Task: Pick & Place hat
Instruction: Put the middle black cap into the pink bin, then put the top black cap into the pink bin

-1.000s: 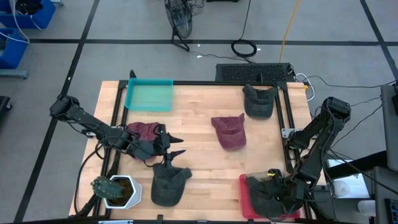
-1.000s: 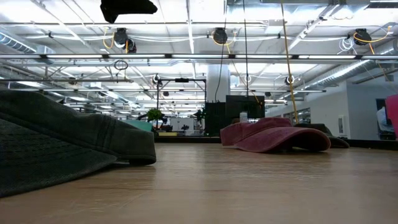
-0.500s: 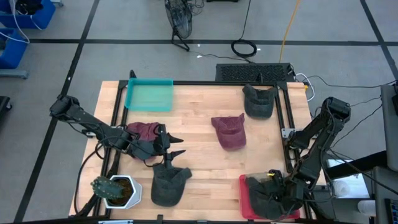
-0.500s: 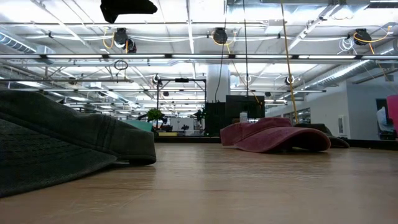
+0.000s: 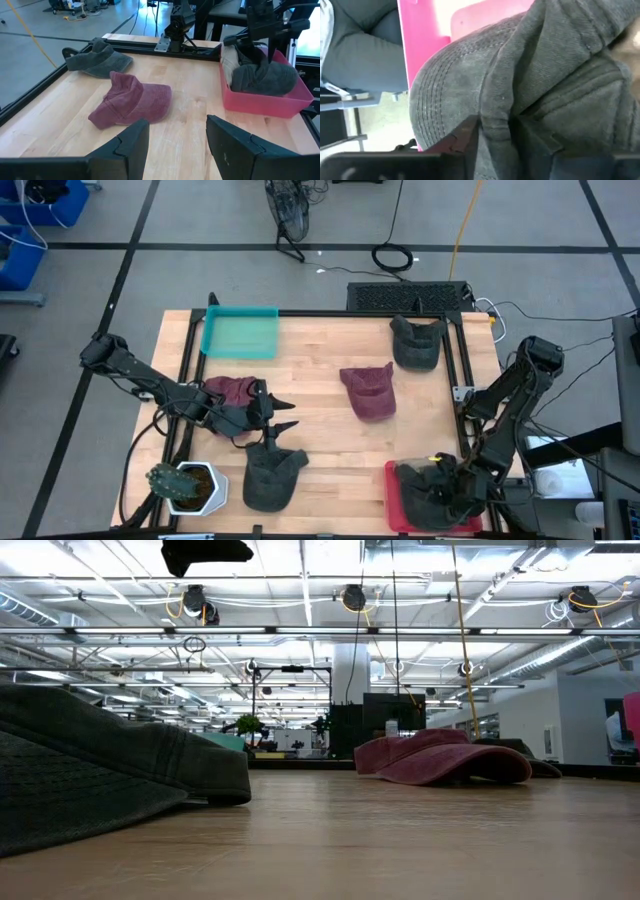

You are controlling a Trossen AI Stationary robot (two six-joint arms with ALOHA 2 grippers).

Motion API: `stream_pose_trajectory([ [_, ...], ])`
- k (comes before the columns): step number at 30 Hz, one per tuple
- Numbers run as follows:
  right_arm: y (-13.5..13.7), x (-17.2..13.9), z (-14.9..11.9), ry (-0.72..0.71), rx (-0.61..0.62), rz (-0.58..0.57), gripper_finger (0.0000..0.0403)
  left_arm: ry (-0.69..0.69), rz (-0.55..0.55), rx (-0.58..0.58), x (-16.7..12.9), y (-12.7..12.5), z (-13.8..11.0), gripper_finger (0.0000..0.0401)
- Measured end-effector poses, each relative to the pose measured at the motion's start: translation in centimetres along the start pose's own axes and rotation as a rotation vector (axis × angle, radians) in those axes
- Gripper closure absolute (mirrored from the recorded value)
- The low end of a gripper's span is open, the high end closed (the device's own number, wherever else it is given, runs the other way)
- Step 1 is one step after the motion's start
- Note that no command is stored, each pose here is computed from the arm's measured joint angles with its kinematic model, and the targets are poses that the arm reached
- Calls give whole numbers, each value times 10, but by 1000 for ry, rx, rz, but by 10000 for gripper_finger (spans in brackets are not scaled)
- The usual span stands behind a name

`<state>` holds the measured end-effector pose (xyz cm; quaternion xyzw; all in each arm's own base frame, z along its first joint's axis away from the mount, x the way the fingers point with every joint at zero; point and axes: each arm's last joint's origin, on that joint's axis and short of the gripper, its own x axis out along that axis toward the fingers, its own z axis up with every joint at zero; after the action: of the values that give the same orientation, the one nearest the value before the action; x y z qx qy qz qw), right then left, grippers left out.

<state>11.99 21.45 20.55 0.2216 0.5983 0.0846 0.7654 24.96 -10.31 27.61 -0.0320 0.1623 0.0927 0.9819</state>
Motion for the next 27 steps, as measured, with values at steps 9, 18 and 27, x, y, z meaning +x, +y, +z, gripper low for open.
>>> stream_pose_trajectory([
  [9,-4,-23,14,12,123,99,258,-21,-6,-13,0,-1,2,201],
  [18,-7,-39,24,-48,71,170,267,-21,-7,-10,0,-1,2,201],
  [27,-15,-48,48,-279,-46,131,268,-18,-18,-3,0,-1,2,201],
])
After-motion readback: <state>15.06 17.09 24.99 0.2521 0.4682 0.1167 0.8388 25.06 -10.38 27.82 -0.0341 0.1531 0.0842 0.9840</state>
